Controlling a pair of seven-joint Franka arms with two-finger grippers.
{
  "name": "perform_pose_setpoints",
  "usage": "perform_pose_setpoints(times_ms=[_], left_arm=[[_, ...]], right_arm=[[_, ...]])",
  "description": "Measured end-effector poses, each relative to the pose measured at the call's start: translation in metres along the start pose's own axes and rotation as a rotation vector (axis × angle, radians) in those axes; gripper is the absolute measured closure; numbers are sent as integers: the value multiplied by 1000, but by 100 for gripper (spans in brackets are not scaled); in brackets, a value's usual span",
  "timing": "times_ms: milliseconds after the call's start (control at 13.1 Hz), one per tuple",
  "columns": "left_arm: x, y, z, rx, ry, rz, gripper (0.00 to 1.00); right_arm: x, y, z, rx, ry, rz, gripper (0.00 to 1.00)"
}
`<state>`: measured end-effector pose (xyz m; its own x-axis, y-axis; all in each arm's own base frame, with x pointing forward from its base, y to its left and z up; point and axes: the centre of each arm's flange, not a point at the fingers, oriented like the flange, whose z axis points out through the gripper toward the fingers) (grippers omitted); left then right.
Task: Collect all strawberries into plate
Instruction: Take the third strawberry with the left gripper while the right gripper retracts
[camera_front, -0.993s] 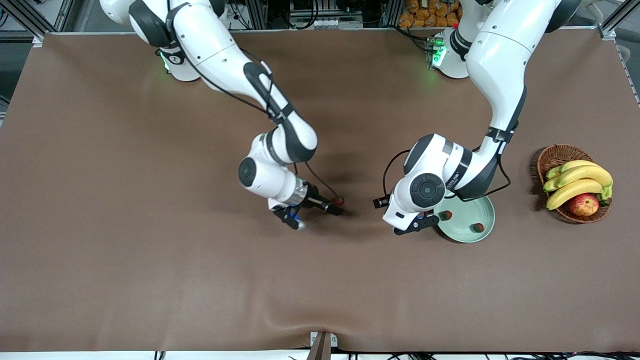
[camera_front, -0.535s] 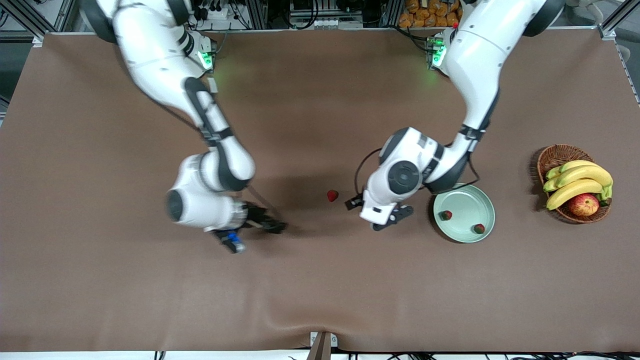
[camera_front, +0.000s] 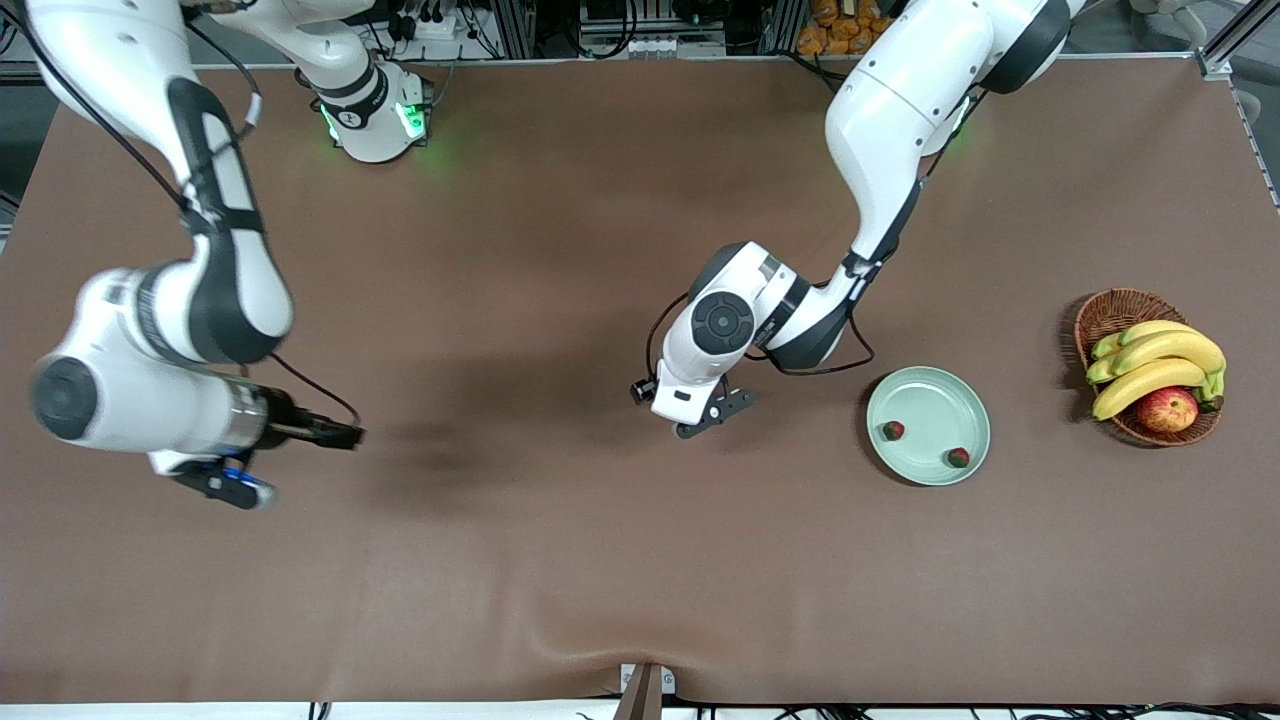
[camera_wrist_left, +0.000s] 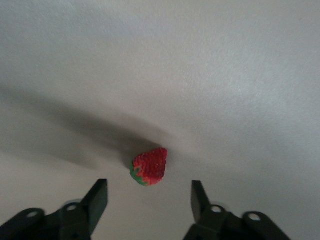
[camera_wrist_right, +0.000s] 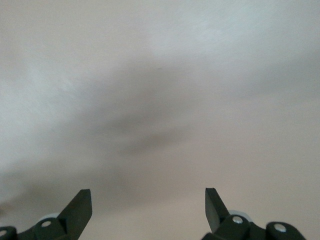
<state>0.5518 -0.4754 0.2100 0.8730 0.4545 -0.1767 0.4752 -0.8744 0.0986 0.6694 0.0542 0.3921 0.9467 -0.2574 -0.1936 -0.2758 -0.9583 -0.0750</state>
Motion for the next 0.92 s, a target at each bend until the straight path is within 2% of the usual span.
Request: perform_pose_setpoints(times_ms=[76,306,382,611,917], left_arm=[[-1,0,3,2,-1,5,38],[-4,1,7,8,-3,18,44],[-5,1,9,10,-1,36,50],[-3,-1,15,20,0,70,49],[0,-3,20,26,3,104,48]], right_arm=[[-6,15,-24,-8,5,-20,0],[-32,62,-94,-33,27,-74,0],[-43,77,-114,-36,29,-90,0],[-69,114,-157,-36,33,-108,0],[-83,130,-178,-82,58,-162,0]])
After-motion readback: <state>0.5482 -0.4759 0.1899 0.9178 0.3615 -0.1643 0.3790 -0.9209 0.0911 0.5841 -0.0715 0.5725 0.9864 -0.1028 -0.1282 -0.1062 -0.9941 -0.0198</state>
